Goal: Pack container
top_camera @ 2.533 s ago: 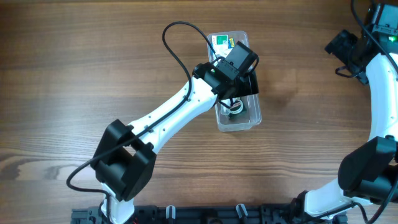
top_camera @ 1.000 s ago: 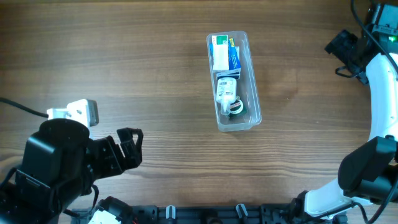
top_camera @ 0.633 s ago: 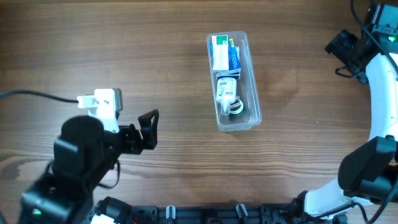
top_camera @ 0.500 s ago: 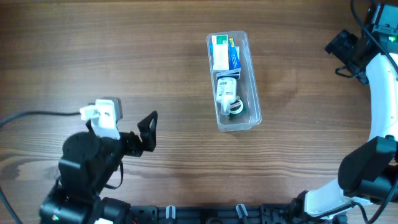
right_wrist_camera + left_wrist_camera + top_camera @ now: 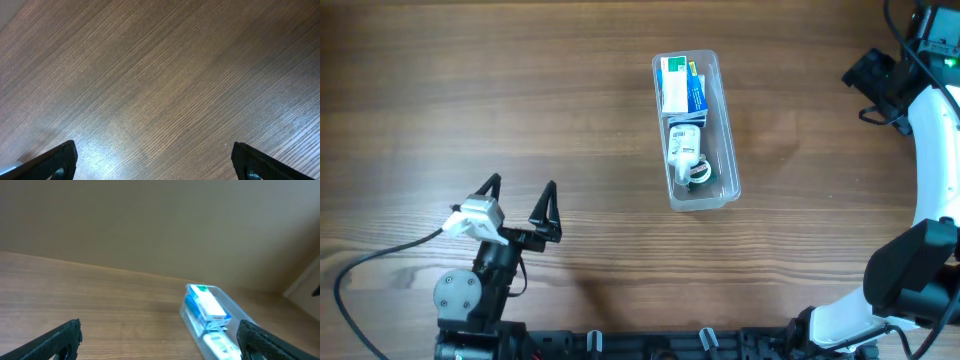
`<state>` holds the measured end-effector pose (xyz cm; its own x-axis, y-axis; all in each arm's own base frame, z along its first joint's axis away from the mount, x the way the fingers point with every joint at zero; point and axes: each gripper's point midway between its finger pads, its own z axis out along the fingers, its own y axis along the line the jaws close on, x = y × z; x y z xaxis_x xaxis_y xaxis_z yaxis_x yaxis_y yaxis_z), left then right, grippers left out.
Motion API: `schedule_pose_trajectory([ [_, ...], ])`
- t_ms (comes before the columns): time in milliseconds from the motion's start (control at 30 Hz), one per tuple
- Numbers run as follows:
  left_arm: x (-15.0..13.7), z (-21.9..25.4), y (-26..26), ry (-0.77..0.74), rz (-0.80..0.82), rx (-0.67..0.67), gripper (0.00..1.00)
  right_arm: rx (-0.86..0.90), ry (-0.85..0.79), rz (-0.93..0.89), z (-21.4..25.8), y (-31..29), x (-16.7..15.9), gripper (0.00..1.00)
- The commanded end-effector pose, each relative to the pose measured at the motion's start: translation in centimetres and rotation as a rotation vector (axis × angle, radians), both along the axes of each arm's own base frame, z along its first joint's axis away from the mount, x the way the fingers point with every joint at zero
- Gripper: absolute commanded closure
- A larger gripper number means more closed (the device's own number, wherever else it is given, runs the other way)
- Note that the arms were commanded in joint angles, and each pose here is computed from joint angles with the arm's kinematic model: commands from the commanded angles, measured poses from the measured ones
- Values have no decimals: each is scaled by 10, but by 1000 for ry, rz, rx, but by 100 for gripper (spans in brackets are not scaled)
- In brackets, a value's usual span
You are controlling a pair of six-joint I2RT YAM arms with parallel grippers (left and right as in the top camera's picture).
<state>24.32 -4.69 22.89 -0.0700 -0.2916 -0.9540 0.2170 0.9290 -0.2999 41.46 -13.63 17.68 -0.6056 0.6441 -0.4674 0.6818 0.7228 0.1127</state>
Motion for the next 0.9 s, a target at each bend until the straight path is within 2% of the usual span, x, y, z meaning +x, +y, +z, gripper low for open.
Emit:
schedule_pose_trajectory([
  [0, 2, -12, 8, 0, 31, 20, 0, 10, 15, -4, -7, 2, 1, 0],
  [300, -6, -7, 13, -84, 50, 15, 0, 10, 15, -4, -7, 2, 1, 0],
  [567, -3, -15, 12, -141, 50, 14, 0, 10, 15, -4, -7, 2, 1, 0],
  [800, -1, -27, 10, -144, 42, 145, 0, 11, 15, -4, -7, 2, 1, 0],
  [867, 0, -42, 12, -86, 45, 163, 0, 10, 15, -4, -7, 2, 1, 0],
])
